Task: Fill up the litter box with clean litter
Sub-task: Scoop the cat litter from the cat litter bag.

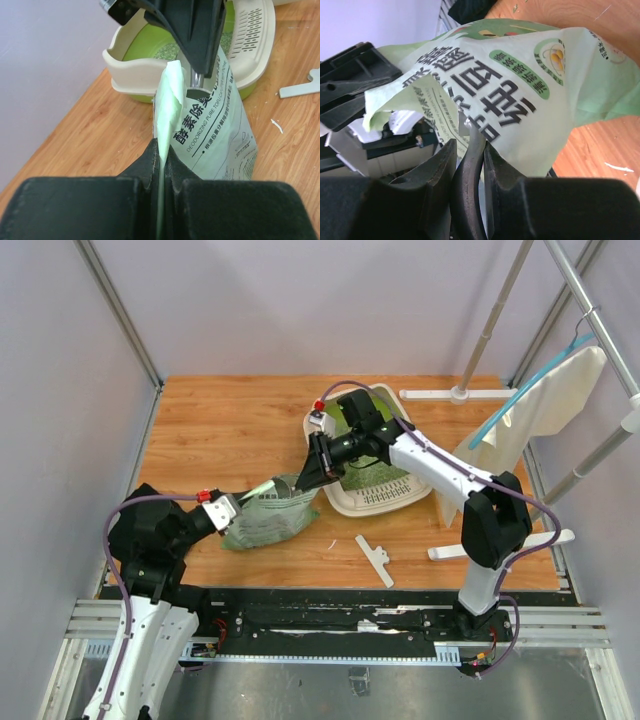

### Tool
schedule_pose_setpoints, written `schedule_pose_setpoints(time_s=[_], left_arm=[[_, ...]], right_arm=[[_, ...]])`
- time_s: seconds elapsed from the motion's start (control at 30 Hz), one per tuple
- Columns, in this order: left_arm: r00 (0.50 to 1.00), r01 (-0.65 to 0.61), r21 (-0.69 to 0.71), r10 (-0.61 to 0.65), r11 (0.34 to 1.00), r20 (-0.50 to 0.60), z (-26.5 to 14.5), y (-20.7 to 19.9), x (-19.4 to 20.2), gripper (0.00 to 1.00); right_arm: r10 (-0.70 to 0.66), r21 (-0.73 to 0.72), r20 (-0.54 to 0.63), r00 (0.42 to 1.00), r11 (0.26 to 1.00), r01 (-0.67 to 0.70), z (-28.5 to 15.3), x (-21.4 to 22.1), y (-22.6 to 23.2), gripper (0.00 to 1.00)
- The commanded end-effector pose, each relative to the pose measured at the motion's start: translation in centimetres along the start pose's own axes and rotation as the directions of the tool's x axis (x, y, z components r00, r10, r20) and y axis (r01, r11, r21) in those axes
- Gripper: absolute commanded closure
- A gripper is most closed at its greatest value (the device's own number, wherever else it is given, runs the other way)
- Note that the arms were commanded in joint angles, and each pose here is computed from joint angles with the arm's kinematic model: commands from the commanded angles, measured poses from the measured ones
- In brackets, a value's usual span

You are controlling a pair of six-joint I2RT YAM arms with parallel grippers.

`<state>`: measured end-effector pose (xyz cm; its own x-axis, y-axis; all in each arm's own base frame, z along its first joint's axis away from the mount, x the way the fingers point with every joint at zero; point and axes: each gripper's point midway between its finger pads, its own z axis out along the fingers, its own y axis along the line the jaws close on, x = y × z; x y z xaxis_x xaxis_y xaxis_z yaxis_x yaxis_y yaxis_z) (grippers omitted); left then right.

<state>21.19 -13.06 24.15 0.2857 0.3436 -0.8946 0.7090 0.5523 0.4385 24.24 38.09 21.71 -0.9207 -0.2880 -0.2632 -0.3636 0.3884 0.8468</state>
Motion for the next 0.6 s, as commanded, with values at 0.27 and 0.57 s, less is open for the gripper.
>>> schedule_pose_setpoints(time_s=[0.27,0.57], left_arm=[[0.984,-0.133,-0.081,0.141,0.988,0.108,-0.6,2.1,-4.2,0.99],[0.983,-0.139,-0.101,0.150,0.985,0.109,-0.9,2.3,-4.5,0.99]], right_arm=[[0.015,-0.164,0.181,0.983,0.986,0.015,-6.4,-1.8,3.5,0.99],[0.039,-0.057,0.213,0.976,0.998,-0.028,-8.0,-1.0,1.7,0.99]])
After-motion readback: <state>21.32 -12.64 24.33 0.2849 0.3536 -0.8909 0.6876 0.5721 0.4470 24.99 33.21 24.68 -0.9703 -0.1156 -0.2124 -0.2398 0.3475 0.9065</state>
